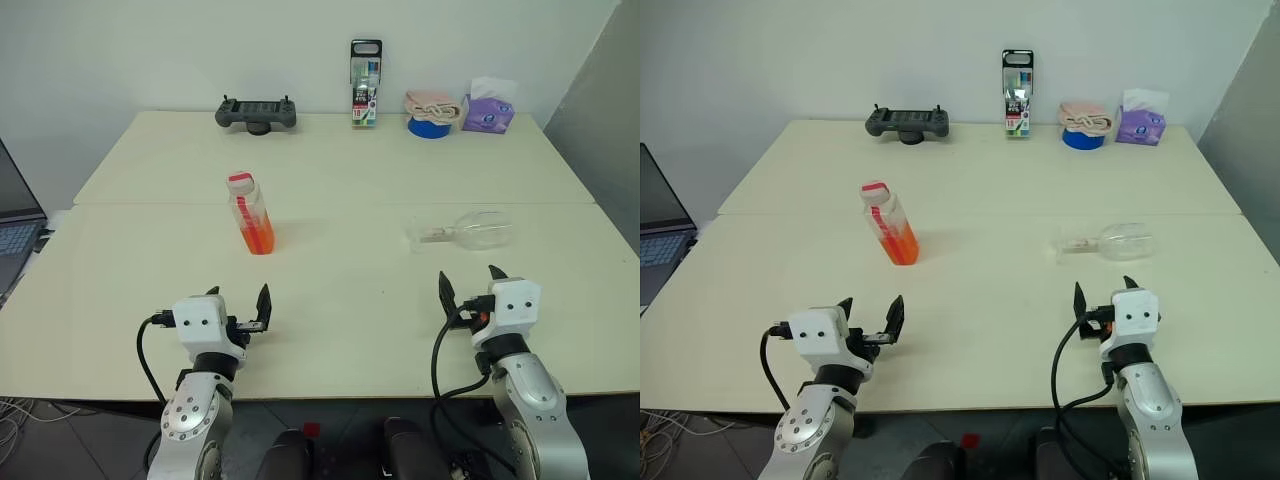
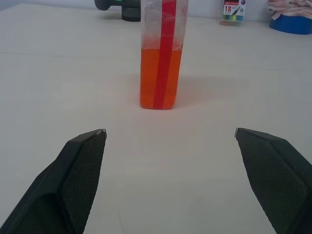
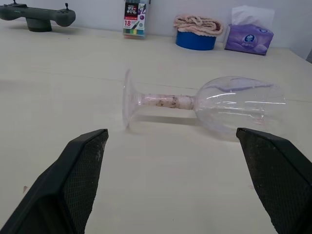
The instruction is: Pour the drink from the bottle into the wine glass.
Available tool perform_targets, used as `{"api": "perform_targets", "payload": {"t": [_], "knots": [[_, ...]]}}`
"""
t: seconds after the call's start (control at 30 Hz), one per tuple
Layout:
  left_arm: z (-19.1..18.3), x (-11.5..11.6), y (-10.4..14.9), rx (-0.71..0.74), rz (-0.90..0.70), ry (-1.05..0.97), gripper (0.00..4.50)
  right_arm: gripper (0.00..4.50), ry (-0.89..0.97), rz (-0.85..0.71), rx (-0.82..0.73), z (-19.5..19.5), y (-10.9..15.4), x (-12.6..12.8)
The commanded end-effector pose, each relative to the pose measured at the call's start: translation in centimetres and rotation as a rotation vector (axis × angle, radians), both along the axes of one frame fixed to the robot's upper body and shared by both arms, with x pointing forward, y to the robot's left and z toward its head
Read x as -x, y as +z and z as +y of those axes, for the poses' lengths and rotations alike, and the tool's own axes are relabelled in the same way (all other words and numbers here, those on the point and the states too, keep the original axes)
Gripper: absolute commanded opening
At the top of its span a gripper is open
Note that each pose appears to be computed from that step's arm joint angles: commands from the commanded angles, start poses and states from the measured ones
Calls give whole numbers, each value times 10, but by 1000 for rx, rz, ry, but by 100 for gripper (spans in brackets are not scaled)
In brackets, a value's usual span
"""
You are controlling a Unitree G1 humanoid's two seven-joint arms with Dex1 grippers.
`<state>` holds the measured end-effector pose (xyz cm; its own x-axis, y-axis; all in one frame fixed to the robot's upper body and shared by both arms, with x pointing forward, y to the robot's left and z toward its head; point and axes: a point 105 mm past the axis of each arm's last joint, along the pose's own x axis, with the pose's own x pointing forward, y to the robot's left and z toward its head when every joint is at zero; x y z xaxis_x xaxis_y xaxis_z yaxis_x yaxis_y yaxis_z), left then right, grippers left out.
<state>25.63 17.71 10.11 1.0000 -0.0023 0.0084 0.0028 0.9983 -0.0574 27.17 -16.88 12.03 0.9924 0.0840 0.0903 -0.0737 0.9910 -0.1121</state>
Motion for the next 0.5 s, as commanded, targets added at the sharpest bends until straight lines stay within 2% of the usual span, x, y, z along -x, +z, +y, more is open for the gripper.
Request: {"api": "perform_targets", "payload": {"t": [0.03,0.27,0.37,0.5], "knots": [[-1,2,15,-19,-59,9,450,449,14,-63,-1,2,16,2],[-3,2,15,-21,-63,3,450,449,40,-59,10,6,15,0],[-3,-6,15,-40,-68,5,450,449,173,-6,18,23,7,-3],[-2,-21,20,-78,-101,23,450,449,401,2,33,50,17,-7]]}}
